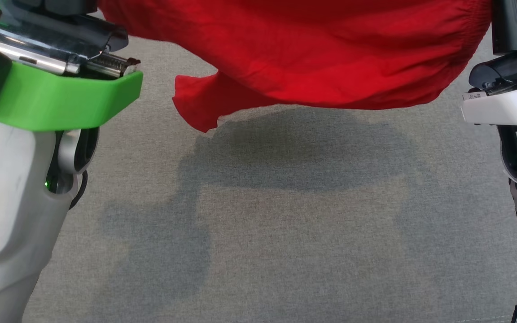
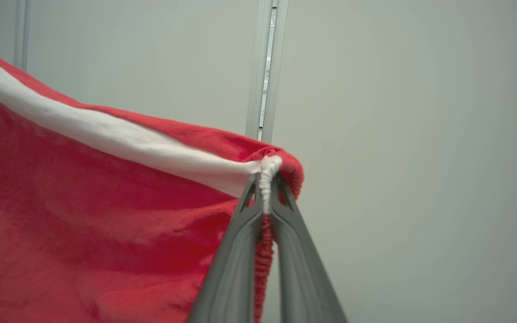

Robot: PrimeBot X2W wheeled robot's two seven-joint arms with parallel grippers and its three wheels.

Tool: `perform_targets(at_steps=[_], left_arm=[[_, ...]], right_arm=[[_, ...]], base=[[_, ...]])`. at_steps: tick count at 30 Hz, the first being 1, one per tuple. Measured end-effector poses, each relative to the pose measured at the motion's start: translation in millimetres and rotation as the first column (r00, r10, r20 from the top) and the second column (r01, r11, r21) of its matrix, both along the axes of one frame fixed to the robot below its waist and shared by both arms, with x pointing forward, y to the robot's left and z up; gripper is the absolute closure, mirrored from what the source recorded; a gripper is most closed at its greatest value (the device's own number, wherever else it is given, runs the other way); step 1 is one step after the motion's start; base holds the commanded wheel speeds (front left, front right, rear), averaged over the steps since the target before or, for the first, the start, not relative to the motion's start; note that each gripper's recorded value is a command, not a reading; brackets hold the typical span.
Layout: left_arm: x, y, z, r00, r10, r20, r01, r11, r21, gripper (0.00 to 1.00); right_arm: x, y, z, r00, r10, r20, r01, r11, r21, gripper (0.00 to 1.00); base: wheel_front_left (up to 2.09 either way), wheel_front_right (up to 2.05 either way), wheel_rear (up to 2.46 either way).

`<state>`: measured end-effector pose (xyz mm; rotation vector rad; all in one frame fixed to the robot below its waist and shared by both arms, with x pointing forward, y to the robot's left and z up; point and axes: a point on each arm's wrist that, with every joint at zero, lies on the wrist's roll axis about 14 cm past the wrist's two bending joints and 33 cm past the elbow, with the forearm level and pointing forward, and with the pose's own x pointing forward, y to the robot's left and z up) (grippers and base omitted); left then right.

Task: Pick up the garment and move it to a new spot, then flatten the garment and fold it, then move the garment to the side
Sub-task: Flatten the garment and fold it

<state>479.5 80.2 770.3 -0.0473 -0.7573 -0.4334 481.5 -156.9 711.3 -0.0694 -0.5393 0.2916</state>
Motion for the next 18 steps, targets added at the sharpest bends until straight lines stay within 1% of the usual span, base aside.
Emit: perform_targets(at_steps=[4, 9, 13, 18], left_arm=[[-8, 5, 4, 1.0, 0.018, 0.003, -0.018, 1.0, 0.011, 1.0], [0, 3, -6, 0.999, 0.02, -0.036, -0.019, 1.0, 0.022, 1.0], [16, -3, -12, 0.998, -0.004, -0.063, 0.005, 1.0, 0.026, 1.0], [48, -14, -15, 0.998, -0.026, -0.064, 0.03, 0.998, 0.06, 1.0]], right_arm=[[0, 6, 3, 1.0, 0.016, 0.004, -0.016, 1.0, 0.002, 1.0], [10, 5, -5, 0.999, 0.018, -0.032, -0.018, 1.0, 0.016, 1.0], [27, 2, -15, 0.997, 0.016, -0.071, -0.015, 1.0, 0.016, 1.0], [57, 2, -11, 0.997, 0.025, -0.07, -0.023, 0.999, 0.033, 1.0]], base=[[0.0, 0.0, 0.0], [0.0, 0.0, 0.0], [0.0, 0.0, 0.0], [0.0, 0.0, 0.0]])
